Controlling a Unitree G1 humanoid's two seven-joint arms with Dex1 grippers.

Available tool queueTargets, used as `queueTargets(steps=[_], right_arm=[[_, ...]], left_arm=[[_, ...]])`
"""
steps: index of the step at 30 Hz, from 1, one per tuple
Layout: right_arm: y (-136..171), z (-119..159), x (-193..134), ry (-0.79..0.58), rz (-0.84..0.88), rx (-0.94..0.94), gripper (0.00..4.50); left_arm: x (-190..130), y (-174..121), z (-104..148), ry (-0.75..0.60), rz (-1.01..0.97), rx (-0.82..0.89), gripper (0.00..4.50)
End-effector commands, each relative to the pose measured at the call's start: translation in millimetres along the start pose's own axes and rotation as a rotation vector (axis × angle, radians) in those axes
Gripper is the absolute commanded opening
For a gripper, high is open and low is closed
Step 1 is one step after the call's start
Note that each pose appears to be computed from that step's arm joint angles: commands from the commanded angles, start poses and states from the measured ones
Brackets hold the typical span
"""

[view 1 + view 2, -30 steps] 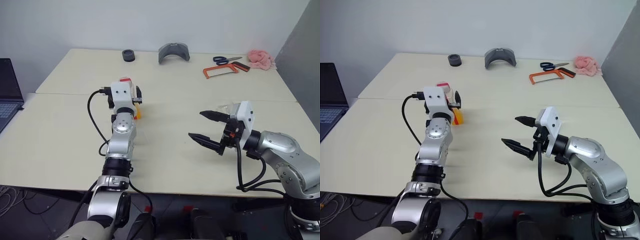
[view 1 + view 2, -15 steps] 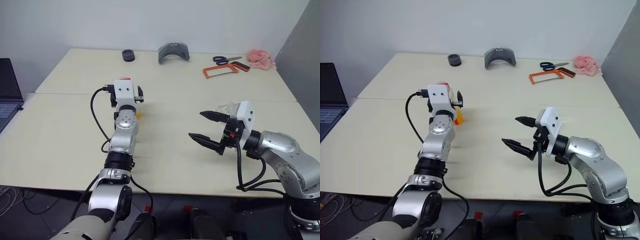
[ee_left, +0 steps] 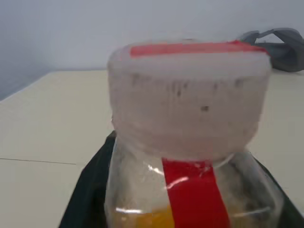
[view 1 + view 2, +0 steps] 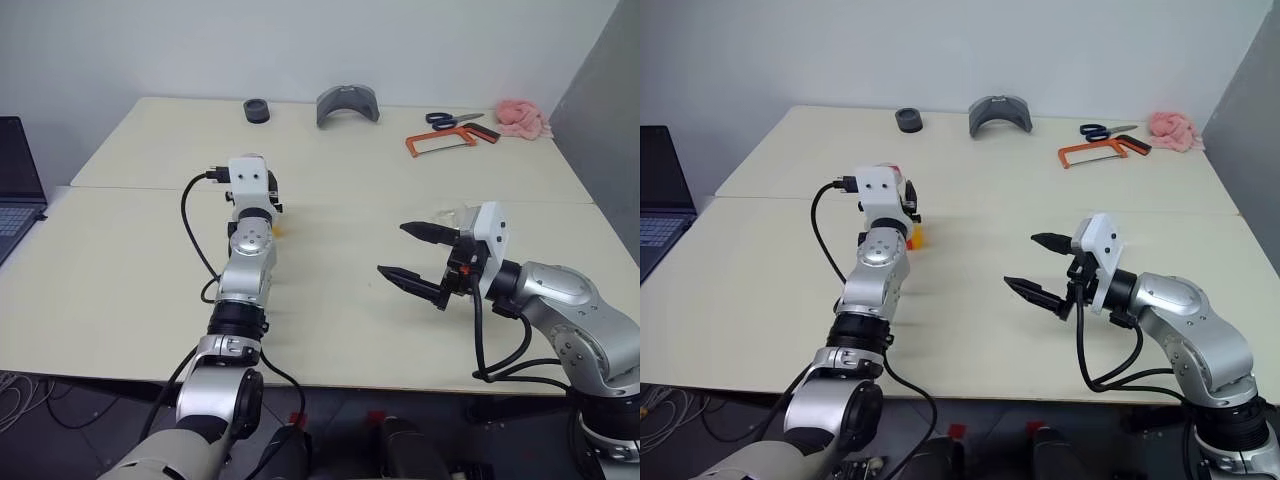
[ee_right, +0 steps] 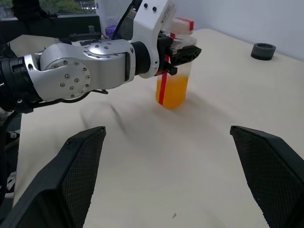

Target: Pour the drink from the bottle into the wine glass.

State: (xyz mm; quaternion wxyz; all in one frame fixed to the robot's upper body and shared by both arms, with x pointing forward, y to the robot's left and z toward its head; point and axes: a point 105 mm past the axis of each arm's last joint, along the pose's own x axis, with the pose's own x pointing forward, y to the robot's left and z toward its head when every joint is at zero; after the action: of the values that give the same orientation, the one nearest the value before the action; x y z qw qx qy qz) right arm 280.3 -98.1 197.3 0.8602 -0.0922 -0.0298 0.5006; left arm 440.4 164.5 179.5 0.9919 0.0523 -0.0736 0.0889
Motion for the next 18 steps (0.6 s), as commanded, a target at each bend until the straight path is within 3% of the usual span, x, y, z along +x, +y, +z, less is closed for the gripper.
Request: queueTargets(steps=[1, 6, 11, 16, 18], right_arm=[[0, 13, -1, -0.047, 0.005, -0.032, 4.50], [1, 15, 0, -0.054, 0.001, -0.035, 4.50], [-1, 18, -1, -0.067, -0.030, -0.065, 4.50], [-7, 26, -6, -0.095, -0.115, -0.140, 4.50], [-7, 28, -12, -0.094, -0.132, -0.157, 4.50]], left_arm=[[-2, -2, 21, -0.071, -0.017, -0.018, 1.82], [-8, -3, 23, -0.092, -0.059, -0.030, 1.82], [-20, -19, 30, -0.134, -0.241, -0.061, 1.81], [-46, -59, 33, -0.152, -0.679, -0.108, 1.79], [-68, -80, 33, -0.149, -0.973, -0.129, 1.79]])
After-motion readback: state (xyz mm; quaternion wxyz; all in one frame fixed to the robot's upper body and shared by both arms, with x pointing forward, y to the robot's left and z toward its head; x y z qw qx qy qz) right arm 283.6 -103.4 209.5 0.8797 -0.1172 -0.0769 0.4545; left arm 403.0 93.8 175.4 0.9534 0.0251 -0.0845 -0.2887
